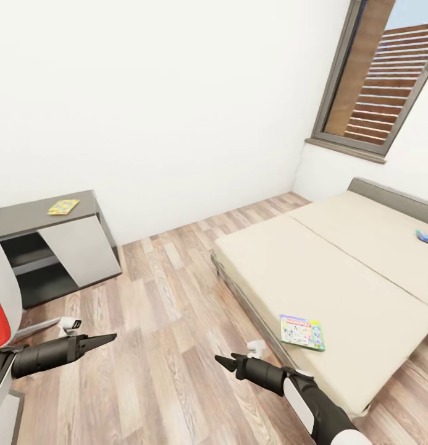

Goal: Put all the toys in the child's room - the three board games (two on the bed and one on the table), the two jigsaw puzzles on the table, and the tennis ball on the table - inside the toy box on the table in the child's room.

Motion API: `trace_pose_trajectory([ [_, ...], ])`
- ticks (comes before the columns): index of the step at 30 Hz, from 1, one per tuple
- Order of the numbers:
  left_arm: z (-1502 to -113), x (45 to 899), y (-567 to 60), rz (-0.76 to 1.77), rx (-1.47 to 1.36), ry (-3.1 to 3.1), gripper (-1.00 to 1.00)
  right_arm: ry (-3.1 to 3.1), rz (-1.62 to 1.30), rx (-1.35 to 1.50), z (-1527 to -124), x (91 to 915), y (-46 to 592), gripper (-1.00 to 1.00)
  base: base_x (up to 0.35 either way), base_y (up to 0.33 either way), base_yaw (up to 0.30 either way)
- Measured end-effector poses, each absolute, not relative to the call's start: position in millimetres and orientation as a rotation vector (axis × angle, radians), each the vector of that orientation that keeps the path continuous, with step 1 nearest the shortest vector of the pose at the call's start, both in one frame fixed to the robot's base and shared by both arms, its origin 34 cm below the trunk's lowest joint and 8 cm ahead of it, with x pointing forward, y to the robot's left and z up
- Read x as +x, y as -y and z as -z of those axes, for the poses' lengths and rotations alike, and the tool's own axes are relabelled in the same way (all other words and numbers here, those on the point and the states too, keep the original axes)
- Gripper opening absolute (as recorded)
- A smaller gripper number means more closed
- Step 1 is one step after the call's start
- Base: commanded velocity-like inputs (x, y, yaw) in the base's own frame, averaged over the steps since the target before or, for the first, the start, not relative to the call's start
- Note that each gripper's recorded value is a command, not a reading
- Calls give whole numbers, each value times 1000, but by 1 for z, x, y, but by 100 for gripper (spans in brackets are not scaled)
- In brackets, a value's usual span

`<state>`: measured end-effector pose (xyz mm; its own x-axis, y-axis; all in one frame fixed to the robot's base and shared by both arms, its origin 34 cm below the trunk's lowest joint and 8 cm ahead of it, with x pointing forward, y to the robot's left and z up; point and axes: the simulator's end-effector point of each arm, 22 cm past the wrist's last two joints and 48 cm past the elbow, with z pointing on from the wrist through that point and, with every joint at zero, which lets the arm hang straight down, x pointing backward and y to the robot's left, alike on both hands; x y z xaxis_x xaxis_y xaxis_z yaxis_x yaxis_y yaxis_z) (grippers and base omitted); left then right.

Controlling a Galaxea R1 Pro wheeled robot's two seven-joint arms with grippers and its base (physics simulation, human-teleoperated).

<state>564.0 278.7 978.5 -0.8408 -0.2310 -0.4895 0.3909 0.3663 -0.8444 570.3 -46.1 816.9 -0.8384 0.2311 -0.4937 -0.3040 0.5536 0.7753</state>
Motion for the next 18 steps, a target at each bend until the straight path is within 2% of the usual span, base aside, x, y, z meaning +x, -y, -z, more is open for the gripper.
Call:
trace_pose_trajectory([
  [8, -982, 564, -279, 1503, 143, -2085, 100, -2228, -1262, -62, -820, 571, 46, 100, 161, 259, -251],
  [18, -985, 564, -279, 1500, 149, -2079, 100, -2220, -1260, -67, -824, 573, 46, 100, 232, 212, -251],
])
